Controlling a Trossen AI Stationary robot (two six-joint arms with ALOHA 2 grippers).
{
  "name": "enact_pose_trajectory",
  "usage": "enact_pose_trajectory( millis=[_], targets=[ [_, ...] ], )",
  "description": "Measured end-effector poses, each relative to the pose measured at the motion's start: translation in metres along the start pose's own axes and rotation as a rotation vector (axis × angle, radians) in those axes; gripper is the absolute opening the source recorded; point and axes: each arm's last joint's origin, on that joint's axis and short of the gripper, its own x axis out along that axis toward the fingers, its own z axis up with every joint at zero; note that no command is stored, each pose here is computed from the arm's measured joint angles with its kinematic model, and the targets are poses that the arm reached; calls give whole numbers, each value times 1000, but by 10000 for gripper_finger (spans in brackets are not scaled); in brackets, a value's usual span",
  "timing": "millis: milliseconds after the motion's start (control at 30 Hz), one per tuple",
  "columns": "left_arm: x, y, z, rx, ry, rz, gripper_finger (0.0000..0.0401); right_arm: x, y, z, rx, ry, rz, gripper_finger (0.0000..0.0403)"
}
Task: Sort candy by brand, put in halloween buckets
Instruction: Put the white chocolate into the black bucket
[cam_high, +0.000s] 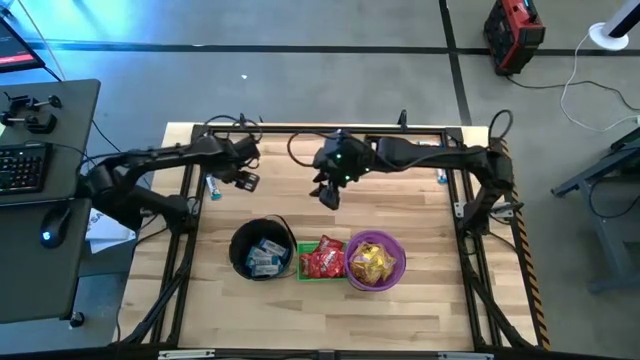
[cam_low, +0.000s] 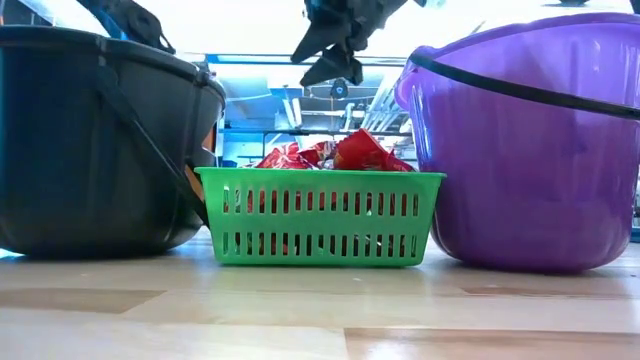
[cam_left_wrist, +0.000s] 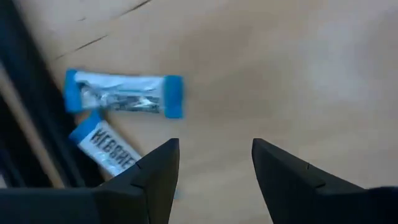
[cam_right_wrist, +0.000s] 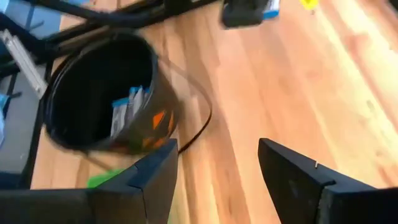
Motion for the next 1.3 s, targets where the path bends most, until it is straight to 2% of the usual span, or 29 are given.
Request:
enact_pose_trajectory(
  millis=[133, 267, 467, 567, 667, 733, 900, 1100, 1167, 1300],
  targets=[
    [18, 6, 9, -147, -61, 80, 186, -5, 4, -10, -4, 7, 4, 215],
    [36, 15, 10, -272, -52, 5, 181, 1, 7, -22, -9, 41, -3, 215],
    [40, 20, 10, -326, -114, -12, 155, 8, 13, -32, -23, 63, 2, 215],
    [33, 19, 9, -344, -176, 10, 112, 8, 16, -31, -28, 58, 8, 215],
    [32, 22, 6, -355, -212, 42, 33, 8, 15, -31, -12, 59, 6, 215],
    [38, 24, 0, -356, -208, 58, 12, 8, 15, -31, -12, 58, 6, 215],
    [52, 25, -13, -470, -203, 82, 2, 8, 14, -31, -10, 56, 3, 215],
    [55, 21, -18, -532, -275, 83, 1, 8, 14, -30, -11, 49, 4, 215],
    [57, 19, -19, -547, -291, 52, 0, 8, 14, -30, -11, 50, 4, 215],
    [56, 3, -19, -537, -321, -94, 0, 8, 14, -30, -11, 48, -4, 215]
  ],
)
